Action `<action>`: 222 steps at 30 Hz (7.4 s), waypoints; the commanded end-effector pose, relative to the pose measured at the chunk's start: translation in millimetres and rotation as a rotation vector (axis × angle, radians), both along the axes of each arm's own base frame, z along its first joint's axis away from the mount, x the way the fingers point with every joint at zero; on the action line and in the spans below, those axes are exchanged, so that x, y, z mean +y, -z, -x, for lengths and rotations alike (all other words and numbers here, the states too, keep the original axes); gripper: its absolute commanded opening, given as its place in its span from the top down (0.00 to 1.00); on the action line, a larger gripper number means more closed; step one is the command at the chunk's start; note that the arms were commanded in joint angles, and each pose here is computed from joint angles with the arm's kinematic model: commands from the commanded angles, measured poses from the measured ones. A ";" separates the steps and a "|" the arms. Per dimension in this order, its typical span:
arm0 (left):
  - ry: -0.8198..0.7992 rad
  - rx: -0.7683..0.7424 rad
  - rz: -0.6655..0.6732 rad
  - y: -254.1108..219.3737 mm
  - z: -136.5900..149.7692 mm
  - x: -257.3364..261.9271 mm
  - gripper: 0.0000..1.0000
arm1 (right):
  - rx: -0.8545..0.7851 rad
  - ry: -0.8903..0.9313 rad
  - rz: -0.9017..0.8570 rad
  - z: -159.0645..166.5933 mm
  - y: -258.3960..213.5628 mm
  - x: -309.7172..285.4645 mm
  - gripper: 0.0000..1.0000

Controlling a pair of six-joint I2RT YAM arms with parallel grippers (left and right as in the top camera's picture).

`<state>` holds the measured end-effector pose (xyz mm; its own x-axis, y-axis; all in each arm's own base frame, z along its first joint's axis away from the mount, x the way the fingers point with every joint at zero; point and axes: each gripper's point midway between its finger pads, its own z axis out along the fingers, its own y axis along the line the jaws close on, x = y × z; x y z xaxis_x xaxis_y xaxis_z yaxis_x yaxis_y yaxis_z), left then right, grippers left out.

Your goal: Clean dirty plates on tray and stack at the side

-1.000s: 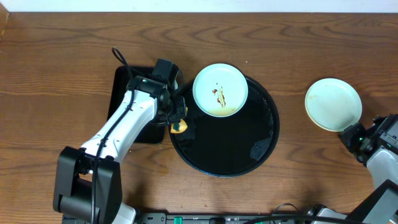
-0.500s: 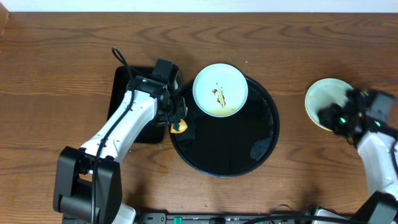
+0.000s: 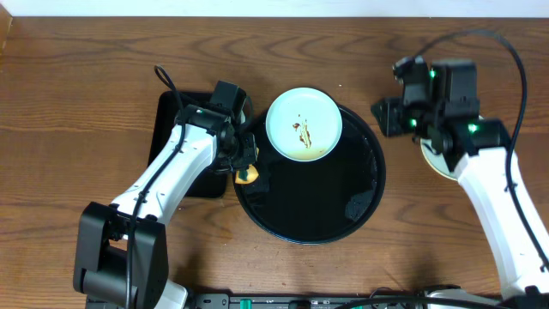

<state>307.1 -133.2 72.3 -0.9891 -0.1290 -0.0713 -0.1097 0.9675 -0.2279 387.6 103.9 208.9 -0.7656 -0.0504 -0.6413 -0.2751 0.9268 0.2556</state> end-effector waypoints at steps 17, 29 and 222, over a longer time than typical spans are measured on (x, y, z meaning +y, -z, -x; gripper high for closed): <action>0.007 -0.013 -0.007 -2.2 -0.8 2.8 0.92 | 0.351 -0.081 0.103 -29.8 152.3 43.7 0.65; 0.007 -0.013 -0.007 -2.2 -0.7 2.8 0.92 | 0.452 -0.016 0.104 -28.3 201.1 48.1 0.90; 0.046 -0.216 -0.163 -20.0 -38.2 3.1 0.92 | 0.640 -0.039 0.184 31.9 232.7 50.3 0.86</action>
<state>344.9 -133.3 93.4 -0.9532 -0.0661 -0.2951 -0.0373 0.9941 -0.1022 376.8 154.2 1.1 -0.9841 -0.1401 -0.1091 -0.1627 0.9576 0.2377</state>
